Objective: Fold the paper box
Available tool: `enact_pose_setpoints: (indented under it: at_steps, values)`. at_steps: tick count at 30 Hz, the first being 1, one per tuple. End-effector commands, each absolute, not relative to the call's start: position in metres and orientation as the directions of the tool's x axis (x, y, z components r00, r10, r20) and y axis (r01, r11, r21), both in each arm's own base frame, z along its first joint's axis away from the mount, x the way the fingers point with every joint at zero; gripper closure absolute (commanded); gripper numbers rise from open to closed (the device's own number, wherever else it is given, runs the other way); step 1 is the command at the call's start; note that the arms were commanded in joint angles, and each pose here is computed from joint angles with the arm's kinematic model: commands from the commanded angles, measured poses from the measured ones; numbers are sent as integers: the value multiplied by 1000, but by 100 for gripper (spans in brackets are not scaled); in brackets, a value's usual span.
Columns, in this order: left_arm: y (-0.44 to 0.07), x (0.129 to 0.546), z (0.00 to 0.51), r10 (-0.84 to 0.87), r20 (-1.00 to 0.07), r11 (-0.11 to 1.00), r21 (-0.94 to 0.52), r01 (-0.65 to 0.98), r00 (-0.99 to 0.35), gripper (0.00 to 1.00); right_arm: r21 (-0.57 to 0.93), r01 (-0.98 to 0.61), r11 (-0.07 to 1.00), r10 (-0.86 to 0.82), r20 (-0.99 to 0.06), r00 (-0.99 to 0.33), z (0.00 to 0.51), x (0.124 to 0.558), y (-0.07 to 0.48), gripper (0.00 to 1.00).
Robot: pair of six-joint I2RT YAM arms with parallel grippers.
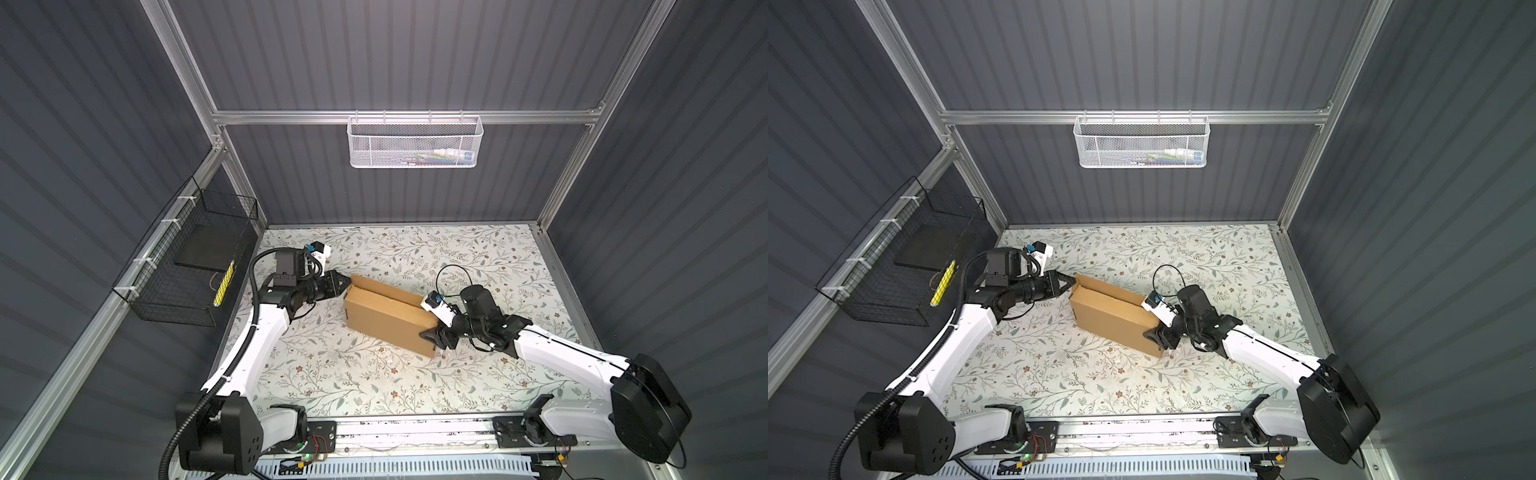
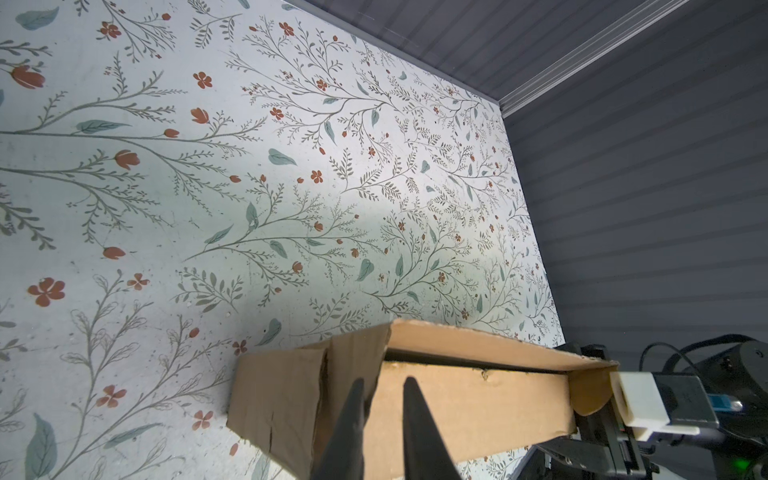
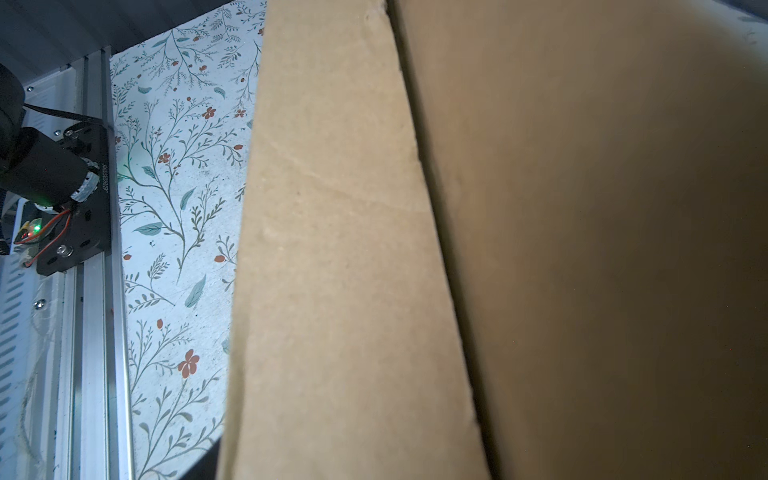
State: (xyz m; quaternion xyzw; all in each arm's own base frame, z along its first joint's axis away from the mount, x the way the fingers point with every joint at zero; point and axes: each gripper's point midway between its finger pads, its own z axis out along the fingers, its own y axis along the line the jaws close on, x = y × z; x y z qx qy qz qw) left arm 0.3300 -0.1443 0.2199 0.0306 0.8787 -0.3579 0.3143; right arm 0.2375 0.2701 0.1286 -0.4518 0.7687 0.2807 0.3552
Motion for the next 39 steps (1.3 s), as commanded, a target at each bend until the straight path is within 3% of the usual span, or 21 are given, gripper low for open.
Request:
enact_pose_setpoints:
  at_steps: [1,16,24,33,39]
  values:
    - [-144,321,214,-167,-561,743,-612,270,-811,83,102,-898,429,-500,-801,-330,129,237,272,39]
    - [-135,320,209,-187,-588,776,-580,249,-787,85,78,-906,416,-508,-807,-302,133,234,273,46]
    - [-132,327,235,-211,-638,782,-565,264,-740,81,68,-909,410,-514,-807,-292,133,232,271,47]
    - [-140,357,266,-157,-712,775,-518,361,-684,65,67,-910,409,-517,-805,-291,132,232,272,48]
    - [-152,370,264,-147,-701,733,-551,399,-697,67,69,-909,410,-521,-801,-296,130,232,272,49]
